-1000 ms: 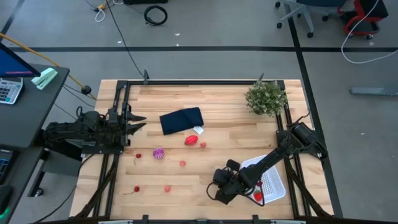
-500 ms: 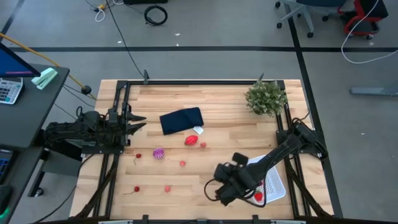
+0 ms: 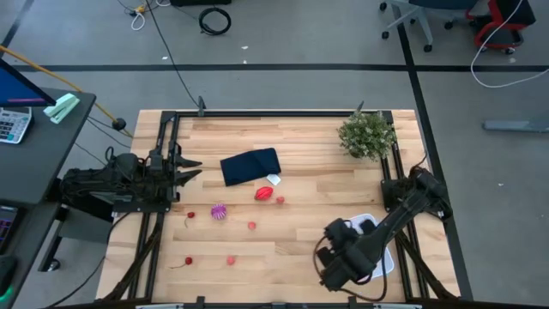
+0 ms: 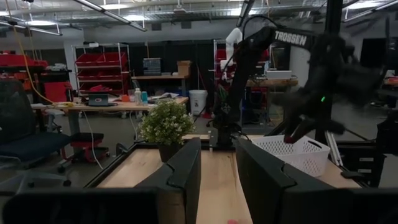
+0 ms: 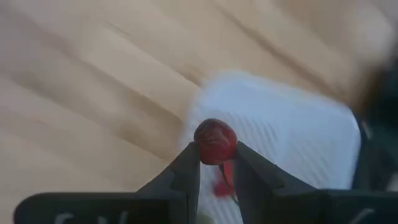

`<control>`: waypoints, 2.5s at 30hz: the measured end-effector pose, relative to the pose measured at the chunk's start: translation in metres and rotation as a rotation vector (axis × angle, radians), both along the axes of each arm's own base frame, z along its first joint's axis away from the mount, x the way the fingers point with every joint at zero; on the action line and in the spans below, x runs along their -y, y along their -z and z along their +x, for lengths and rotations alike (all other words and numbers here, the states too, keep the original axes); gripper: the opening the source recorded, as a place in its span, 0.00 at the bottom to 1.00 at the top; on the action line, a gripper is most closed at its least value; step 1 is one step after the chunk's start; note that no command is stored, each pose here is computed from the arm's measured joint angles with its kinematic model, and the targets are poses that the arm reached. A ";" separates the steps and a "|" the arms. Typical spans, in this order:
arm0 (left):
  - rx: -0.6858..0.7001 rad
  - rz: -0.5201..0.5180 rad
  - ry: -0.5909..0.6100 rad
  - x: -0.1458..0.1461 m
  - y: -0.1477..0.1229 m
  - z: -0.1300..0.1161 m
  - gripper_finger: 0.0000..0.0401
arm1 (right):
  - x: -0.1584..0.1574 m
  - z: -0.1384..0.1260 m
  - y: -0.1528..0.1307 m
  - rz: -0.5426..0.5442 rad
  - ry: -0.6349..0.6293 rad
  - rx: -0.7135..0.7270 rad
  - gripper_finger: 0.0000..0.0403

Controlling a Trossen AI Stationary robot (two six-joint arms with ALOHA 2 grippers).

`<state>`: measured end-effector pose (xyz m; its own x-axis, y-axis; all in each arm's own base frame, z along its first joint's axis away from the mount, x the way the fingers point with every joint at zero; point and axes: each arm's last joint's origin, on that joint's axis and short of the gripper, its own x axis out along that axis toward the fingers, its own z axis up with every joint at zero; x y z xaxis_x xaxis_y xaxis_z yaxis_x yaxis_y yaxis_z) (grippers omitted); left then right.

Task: Pick and placing Produce into tupperware
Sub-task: Put the cherry into the white bin, then put the dragon fruit into the white bin

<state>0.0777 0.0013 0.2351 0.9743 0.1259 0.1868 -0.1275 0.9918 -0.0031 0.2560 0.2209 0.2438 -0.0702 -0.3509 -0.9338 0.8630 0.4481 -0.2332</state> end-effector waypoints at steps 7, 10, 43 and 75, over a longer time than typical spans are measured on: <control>0.009 0.000 0.000 0.000 -0.001 0.000 0.27 | 0.008 -0.033 0.037 0.029 0.190 -0.153 0.21; 0.013 0.001 0.000 0.000 -0.001 0.000 0.27 | 0.011 -0.034 0.042 0.109 0.177 -0.047 0.21; 0.016 0.000 0.000 0.000 -0.002 0.000 0.27 | 0.061 -0.043 -0.058 0.092 -0.073 0.698 0.40; -0.561 -0.203 -0.115 -0.010 -0.110 0.077 0.40 | 0.130 0.059 0.011 -0.176 -0.342 0.412 0.46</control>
<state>0.1552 0.0109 0.3447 0.8953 0.2152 -0.3900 -0.2707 0.9582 -0.0926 0.3151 0.0905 0.2329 0.4334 -0.4427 -0.7850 0.7109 0.7033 -0.0042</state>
